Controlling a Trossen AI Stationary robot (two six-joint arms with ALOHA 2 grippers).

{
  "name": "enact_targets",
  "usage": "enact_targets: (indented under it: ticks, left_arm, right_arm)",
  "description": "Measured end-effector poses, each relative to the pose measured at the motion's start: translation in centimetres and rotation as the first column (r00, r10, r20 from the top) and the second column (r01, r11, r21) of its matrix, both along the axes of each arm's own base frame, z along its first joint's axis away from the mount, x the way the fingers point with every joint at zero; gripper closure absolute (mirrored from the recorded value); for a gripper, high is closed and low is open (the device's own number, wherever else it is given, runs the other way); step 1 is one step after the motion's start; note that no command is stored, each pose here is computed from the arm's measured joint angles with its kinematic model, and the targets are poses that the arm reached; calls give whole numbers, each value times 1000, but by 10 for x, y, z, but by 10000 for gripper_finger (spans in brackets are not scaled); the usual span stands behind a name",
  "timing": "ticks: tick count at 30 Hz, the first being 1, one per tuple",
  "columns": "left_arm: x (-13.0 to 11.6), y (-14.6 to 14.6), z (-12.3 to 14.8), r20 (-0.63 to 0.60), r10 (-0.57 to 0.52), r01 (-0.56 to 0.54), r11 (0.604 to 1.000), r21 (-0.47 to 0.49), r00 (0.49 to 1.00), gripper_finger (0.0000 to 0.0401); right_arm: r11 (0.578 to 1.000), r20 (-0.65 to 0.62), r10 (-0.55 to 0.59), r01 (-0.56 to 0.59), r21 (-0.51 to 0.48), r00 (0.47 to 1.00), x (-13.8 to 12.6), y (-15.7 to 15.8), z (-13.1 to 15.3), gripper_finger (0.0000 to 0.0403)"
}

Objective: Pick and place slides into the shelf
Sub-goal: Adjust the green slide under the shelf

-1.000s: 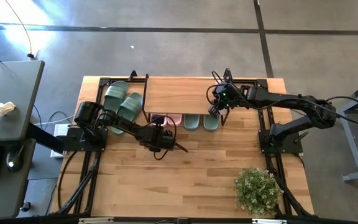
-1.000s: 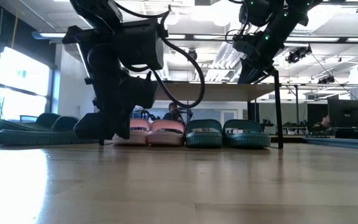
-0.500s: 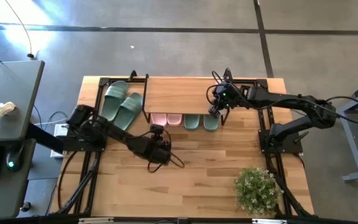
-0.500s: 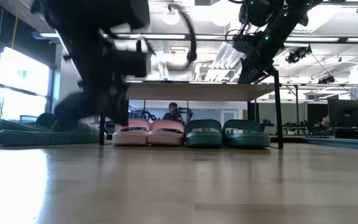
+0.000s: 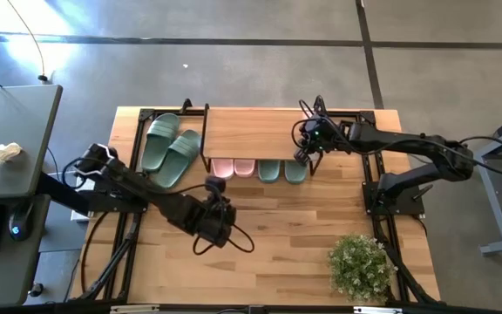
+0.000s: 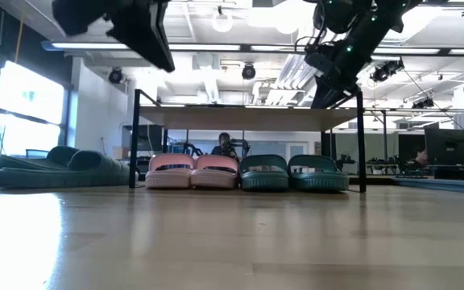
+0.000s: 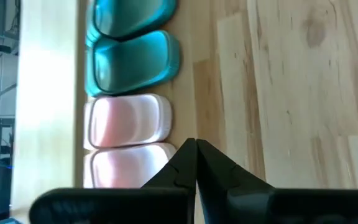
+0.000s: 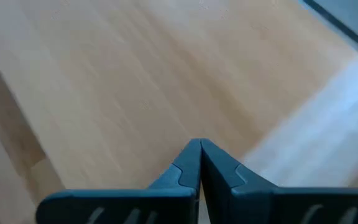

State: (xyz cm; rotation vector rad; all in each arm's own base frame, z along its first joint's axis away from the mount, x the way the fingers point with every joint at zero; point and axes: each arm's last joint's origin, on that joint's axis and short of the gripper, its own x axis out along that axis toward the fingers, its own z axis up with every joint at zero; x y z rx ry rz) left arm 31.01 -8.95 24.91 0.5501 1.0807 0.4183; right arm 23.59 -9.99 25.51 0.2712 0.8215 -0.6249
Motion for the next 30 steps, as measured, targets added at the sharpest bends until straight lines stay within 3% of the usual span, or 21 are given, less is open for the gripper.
enact_targets:
  ticks: [9, 15, 23, 27, 30]
  left_arm:
    - [2, 0, 24, 21, 1, -1, 1000, -7, 1000, 401]
    - [-8, 3, 35, -56, 47, -46, 999, 13, 997, 401]
    - [-28, 11, 36, -148, 112, -104, 993, 63, 983, 401]
    - [-36, 13, 39, -124, 64, -60, 997, 42, 990, 401]
    - [-44, 15, 37, -119, -2, 2, 1000, 1, 993, 401]
  right_arm:
    - [1000, 45, -3, 4, -11, 999, -10, 5, 14, 403]
    - [997, 134, 74, -70, -30, 988, -15, 29, 32, 403]
    - [985, 172, 173, -168, -41, 970, -19, 96, 41, 403]
    - [985, 184, 171, -161, -69, 968, -13, 138, 32, 403]
    - [990, 192, 142, -138, -34, 971, -2, 162, 17, 403]
